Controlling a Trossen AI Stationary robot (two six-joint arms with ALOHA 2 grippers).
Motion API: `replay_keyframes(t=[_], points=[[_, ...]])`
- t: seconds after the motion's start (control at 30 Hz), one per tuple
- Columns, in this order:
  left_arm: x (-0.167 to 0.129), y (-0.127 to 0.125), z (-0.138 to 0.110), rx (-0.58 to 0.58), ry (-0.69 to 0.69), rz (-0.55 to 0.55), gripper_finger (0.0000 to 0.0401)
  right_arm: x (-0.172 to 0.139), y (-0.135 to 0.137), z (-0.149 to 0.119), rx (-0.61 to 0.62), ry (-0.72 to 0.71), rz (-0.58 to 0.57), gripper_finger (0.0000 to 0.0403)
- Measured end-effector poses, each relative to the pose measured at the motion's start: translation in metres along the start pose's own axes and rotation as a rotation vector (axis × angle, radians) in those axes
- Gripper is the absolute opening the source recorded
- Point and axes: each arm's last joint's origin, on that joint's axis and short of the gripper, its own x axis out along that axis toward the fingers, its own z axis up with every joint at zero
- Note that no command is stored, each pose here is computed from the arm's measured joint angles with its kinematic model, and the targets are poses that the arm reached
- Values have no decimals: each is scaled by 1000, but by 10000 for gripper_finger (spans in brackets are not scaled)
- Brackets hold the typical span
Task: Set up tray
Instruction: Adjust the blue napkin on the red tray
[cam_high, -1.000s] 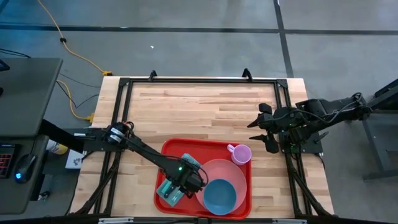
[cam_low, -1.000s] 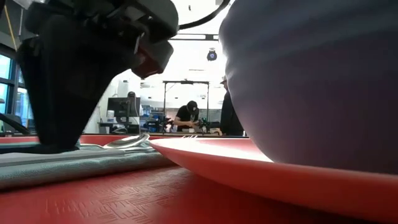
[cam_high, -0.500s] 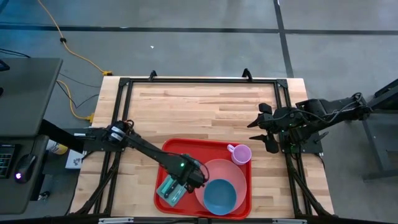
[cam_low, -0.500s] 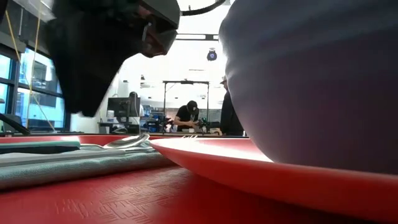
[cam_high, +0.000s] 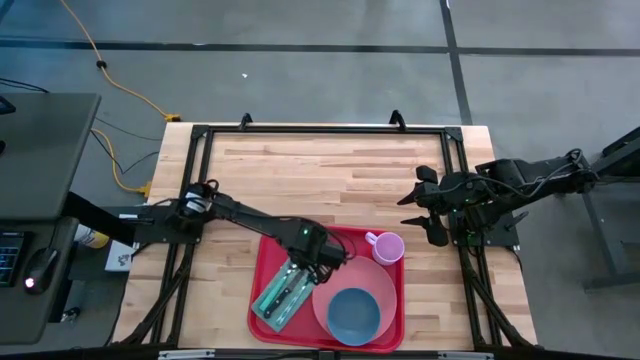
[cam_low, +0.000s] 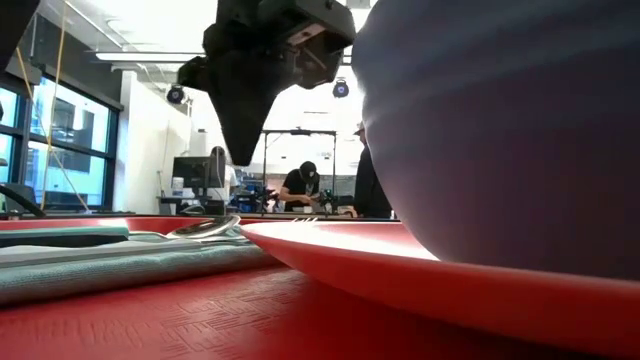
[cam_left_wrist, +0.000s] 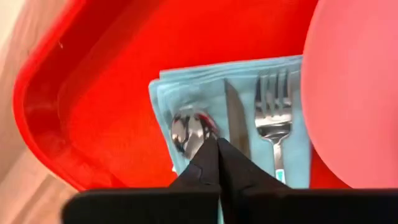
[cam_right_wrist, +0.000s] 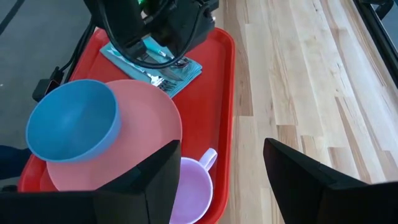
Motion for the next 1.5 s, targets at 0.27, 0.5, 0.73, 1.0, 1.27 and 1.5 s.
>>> replay_keyframes(t=[0.27,0.5,0.73,1.0,1.27,1.5], points=[[-2,5,13,49,11,-43,18,0,0,0,4,2,0,209],[-2,5,18,43,-4,-64,17,0,0,0,3,2,0,209],[1,6,18,38,-3,-47,13,0,0,0,3,1,0,209],[20,1,20,57,43,-33,11,0,0,0,-1,1,0,209],[33,-1,23,54,72,-16,14,0,0,0,-5,2,0,209],[33,4,30,61,64,-11,8,0,0,0,-5,4,-1,209]])
